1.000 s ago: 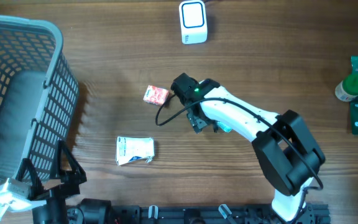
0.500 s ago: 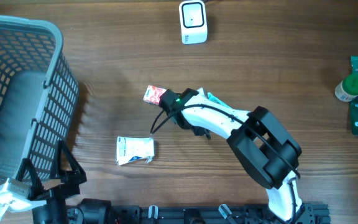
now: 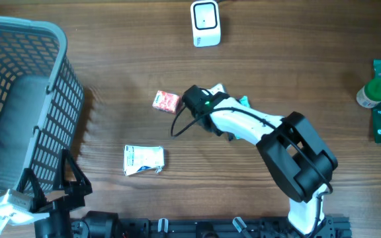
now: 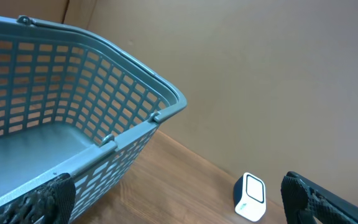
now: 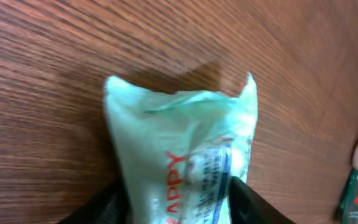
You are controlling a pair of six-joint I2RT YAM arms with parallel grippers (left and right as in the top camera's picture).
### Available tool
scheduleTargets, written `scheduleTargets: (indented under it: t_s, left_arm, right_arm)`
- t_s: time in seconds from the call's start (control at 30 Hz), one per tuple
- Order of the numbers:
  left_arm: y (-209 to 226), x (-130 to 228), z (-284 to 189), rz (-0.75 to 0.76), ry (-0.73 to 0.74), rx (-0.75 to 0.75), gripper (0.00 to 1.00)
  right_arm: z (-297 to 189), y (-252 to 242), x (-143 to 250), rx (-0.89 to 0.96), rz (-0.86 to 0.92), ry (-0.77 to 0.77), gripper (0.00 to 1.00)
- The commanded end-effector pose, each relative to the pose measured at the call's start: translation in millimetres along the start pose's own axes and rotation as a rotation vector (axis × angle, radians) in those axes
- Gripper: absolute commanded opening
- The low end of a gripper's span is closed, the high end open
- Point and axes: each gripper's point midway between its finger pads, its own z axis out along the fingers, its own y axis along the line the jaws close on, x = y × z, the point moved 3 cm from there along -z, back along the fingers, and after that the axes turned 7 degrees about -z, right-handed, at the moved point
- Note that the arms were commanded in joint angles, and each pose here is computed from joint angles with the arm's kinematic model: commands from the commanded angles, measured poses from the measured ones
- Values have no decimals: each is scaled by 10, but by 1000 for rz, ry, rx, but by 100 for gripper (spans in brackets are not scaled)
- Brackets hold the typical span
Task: Scan the item barcode
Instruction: 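Move the right gripper to the teal package and grasp it, then lift the teal package and hold it over the scanner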
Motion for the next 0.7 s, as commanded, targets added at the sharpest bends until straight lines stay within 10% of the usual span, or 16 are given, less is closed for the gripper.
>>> scheduleTargets:
  t_s: [0.0,0.07,0.17,0.4,0.67]
  left_arm:
    - [-11,15,2,-6,7,11,100]
    - [-11,15,2,-6,7,11,100]
    - [-11,15,2,-6,7,11,100]
    - [-11,15,2,-6,7,11,100]
    - [-11,15,2,-6,7,11,100]
  right_arm:
    - [280,507,387,-250,-46,168,32]
    - [251,601,397,-318,-25,180,5]
    - [19,771,317,-508,-8,204,5]
    - [-2013,432,-356,-1569,-67,-171,4]
    - [-1324,636,-291,-1786,75,-179,4]
